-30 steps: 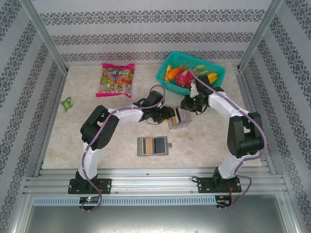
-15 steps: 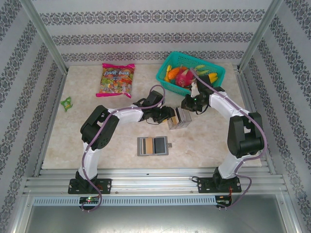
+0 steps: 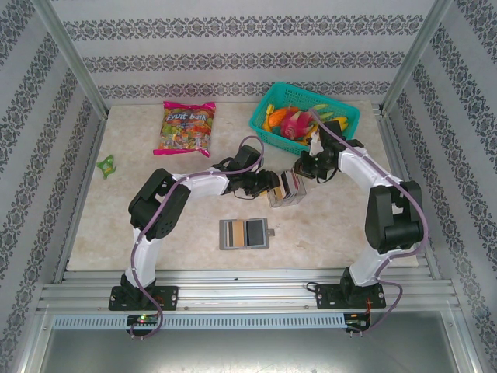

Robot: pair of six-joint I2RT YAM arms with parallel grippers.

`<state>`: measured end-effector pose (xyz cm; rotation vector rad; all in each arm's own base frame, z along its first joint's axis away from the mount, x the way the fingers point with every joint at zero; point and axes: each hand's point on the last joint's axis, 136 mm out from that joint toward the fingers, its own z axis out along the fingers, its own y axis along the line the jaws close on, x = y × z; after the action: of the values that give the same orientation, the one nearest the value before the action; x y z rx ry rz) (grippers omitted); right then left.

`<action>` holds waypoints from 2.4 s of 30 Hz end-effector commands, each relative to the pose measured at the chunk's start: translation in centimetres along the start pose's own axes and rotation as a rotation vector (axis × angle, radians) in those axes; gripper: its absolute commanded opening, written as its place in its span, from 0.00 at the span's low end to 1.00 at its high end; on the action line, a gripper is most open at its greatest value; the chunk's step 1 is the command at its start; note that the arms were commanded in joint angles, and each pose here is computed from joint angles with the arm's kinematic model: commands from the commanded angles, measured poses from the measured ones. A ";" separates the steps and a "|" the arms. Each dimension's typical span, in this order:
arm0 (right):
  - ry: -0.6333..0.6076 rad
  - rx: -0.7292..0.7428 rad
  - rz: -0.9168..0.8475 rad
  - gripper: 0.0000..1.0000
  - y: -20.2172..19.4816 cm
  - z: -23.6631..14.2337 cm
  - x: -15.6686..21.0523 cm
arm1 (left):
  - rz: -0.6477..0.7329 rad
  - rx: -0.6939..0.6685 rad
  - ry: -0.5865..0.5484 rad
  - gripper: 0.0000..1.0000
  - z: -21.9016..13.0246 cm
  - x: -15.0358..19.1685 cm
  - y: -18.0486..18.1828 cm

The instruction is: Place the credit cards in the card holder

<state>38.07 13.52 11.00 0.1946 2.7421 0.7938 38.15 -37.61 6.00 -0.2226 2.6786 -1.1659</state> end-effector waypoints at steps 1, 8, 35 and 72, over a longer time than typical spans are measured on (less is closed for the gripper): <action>0.001 -0.042 -0.010 0.05 1.0 -1.2 0.7 | 0.014 0.056 0.018 0.49 0.6 0.0 -1.9; 0.001 0.026 -0.011 0.07 -0.3 -1.1 0.9 | 0.015 0.057 0.022 0.49 0.6 0.1 -1.9; 0.050 -0.181 0.045 0.15 2.1 0.7 1.2 | 0.019 0.058 0.023 0.49 0.6 0.2 -2.0; -0.036 0.046 -0.012 0.04 -1.3 -3.1 0.8 | 0.024 0.064 0.026 0.49 0.5 0.4 -2.3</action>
<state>36.61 11.19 11.46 0.2314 2.7360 0.7451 38.02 -38.09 6.38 -0.2041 2.6794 -1.1982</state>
